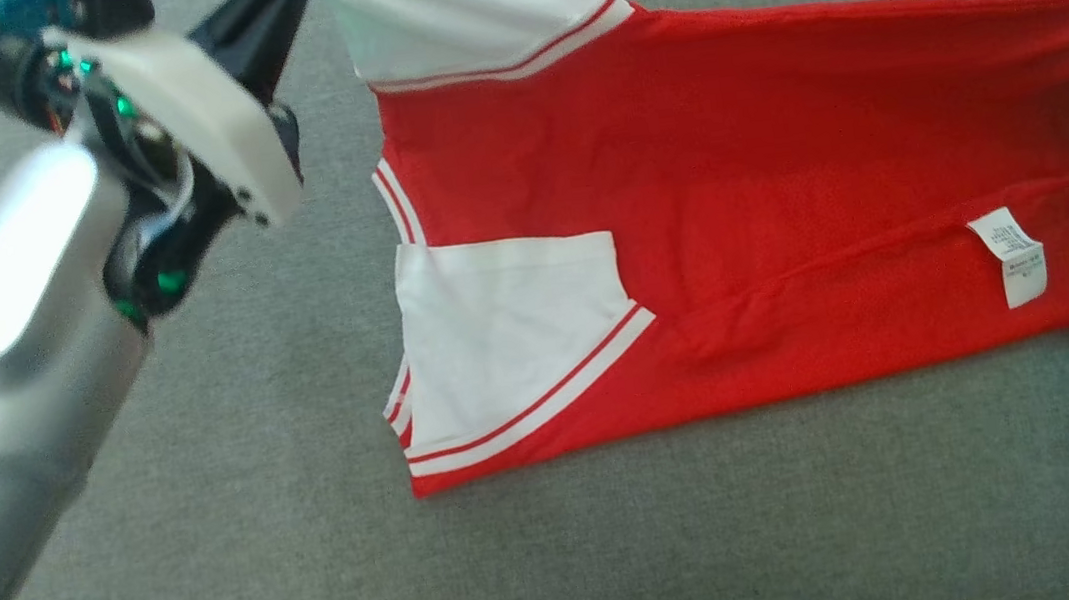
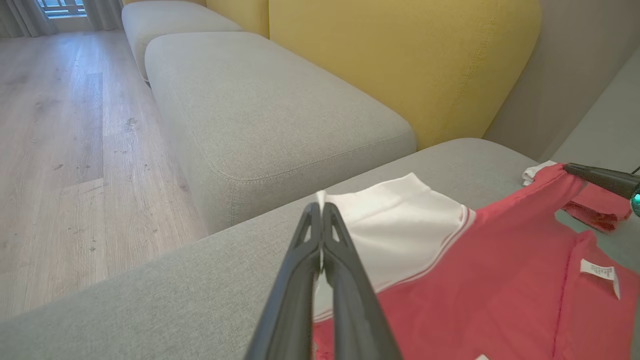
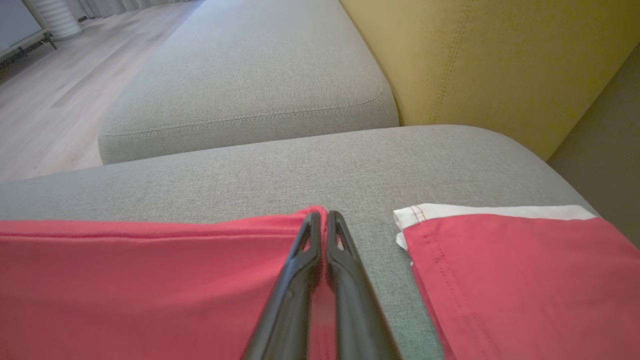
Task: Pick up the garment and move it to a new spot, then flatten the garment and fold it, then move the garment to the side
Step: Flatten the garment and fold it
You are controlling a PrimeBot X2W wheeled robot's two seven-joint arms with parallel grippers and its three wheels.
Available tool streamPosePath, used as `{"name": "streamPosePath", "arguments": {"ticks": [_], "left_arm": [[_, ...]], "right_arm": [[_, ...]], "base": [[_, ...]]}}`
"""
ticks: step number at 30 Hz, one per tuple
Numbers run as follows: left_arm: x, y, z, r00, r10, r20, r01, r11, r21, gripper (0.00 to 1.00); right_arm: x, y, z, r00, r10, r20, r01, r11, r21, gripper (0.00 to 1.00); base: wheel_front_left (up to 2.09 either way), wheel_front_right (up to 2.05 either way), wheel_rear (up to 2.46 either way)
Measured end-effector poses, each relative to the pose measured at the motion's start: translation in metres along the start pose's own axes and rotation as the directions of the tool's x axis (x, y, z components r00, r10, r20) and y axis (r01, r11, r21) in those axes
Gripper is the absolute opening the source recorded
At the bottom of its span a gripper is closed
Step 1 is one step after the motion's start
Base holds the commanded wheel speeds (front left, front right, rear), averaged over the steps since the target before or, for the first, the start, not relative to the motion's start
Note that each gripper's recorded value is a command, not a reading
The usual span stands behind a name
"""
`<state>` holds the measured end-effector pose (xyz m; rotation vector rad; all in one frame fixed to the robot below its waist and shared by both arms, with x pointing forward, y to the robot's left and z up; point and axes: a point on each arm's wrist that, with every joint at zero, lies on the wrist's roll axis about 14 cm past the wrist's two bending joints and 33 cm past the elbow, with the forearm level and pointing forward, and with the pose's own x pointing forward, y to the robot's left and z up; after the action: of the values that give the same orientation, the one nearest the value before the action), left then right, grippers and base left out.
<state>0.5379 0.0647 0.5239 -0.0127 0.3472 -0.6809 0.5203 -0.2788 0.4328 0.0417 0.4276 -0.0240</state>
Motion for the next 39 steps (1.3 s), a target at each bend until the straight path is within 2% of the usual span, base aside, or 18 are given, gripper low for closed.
{"name": "streamPosePath", "arguments": {"ticks": [4,9,15,19,29,35,36,37,38,39], "left_arm": [[-0.022,-0.013,-0.006,1.000,-0.018,0.015,0.018,1.000,-0.015,0.00],[-0.048,-0.034,-0.034,0.999,-0.033,-0.016,0.031,0.997,-0.072,0.00],[-0.074,-0.062,-0.068,0.999,-0.044,-0.028,0.037,0.975,-0.219,0.00],[-0.097,-0.074,-0.099,0.997,-0.037,-0.066,0.017,0.961,-0.277,0.00],[-0.112,-0.095,-0.128,0.995,-0.043,-0.087,0.009,0.932,-0.362,0.00],[-0.112,-0.095,-0.139,0.995,-0.023,-0.099,-0.017,0.924,-0.382,0.00],[-0.111,-0.095,-0.142,0.994,-0.018,-0.104,-0.023,0.923,-0.383,0.27],[-0.111,-0.096,-0.145,0.994,-0.016,-0.110,-0.028,0.921,-0.387,0.71],[-0.112,-0.097,-0.148,0.993,-0.015,-0.117,-0.032,0.920,-0.389,1.00],[-0.111,-0.097,-0.148,0.994,-0.004,-0.113,-0.041,0.921,-0.388,1.00]], "right_arm": [[-0.009,-0.002,0.002,1.000,0.004,0.022,-0.005,1.000,0.011,0.00],[-0.020,0.001,-0.006,1.000,0.016,0.019,-0.017,1.000,0.022,0.00],[-0.038,-0.001,-0.026,1.000,0.015,-0.016,-0.014,0.999,0.042,0.00],[-0.054,-0.001,-0.043,0.999,0.006,-0.039,-0.003,0.997,0.081,0.00],[-0.073,-0.002,-0.075,0.995,-0.013,-0.094,0.026,0.990,0.142,0.00],[-0.073,-0.002,-0.079,0.994,-0.015,-0.107,0.031,0.989,0.147,0.00],[-0.074,-0.001,-0.080,0.994,-0.014,-0.110,0.030,0.988,0.150,0.42],[-0.074,0.000,-0.082,0.994,-0.012,-0.113,0.030,0.988,0.152,1.00],[-0.076,0.000,-0.084,0.993,-0.014,-0.117,0.031,0.988,0.153,1.00],[-0.077,0.000,-0.085,0.993,-0.018,-0.119,0.036,0.987,0.155,1.00]], "base": [[0.00,0.00,0.00],[0.00,0.00,0.00],[0.00,0.00,0.00],[0.00,0.00,0.00],[0.00,0.00,0.00],[0.00,0.00,0.00],[0.00,0.00,0.00],[0.00,0.00,0.00],[0.00,0.00,0.00],[0.00,0.00,0.00]]}}
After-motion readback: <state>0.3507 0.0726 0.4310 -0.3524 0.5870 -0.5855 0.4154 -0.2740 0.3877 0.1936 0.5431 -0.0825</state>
